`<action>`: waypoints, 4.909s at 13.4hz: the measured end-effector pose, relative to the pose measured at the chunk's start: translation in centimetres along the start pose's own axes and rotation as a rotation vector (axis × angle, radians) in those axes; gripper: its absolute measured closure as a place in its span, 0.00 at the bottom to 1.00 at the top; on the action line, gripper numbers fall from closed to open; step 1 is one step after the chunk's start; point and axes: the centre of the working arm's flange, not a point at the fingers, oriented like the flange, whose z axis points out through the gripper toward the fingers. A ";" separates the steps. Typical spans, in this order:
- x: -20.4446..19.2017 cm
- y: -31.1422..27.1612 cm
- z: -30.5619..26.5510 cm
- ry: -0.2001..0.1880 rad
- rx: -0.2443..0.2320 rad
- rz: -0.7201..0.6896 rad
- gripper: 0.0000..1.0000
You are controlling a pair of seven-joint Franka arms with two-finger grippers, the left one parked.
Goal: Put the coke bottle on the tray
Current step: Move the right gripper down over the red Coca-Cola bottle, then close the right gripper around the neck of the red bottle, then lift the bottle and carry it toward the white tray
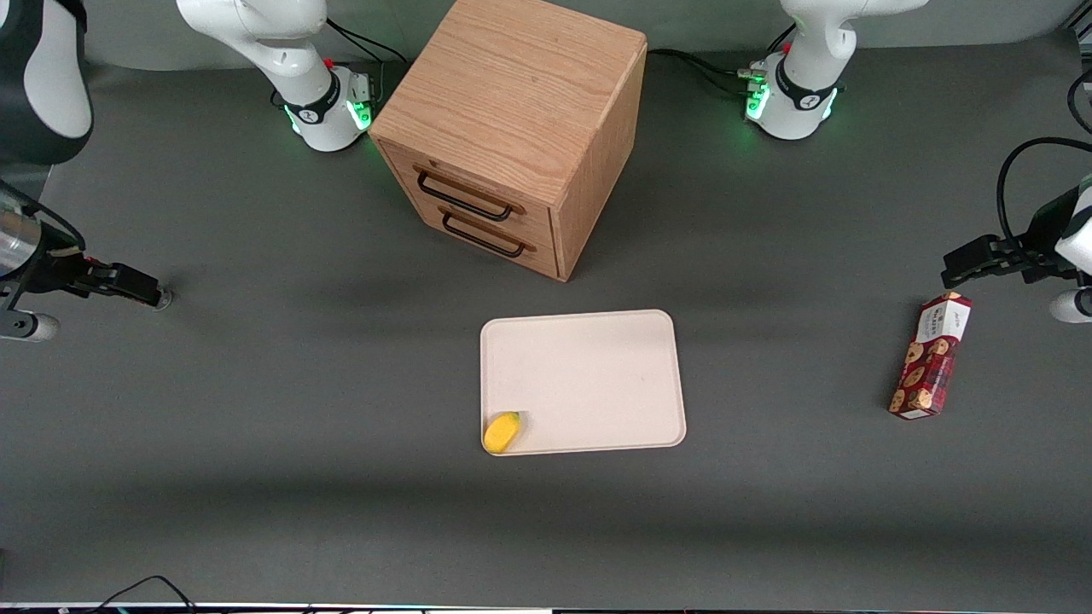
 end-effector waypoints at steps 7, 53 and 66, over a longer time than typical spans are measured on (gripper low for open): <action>-3.0 17.4 10.9 0.020 -0.008 -0.150 0.00; 0.4 1.8 1.4 -0.006 0.056 0.027 0.54; -1.2 -41.3 0.3 -0.003 0.126 0.374 0.54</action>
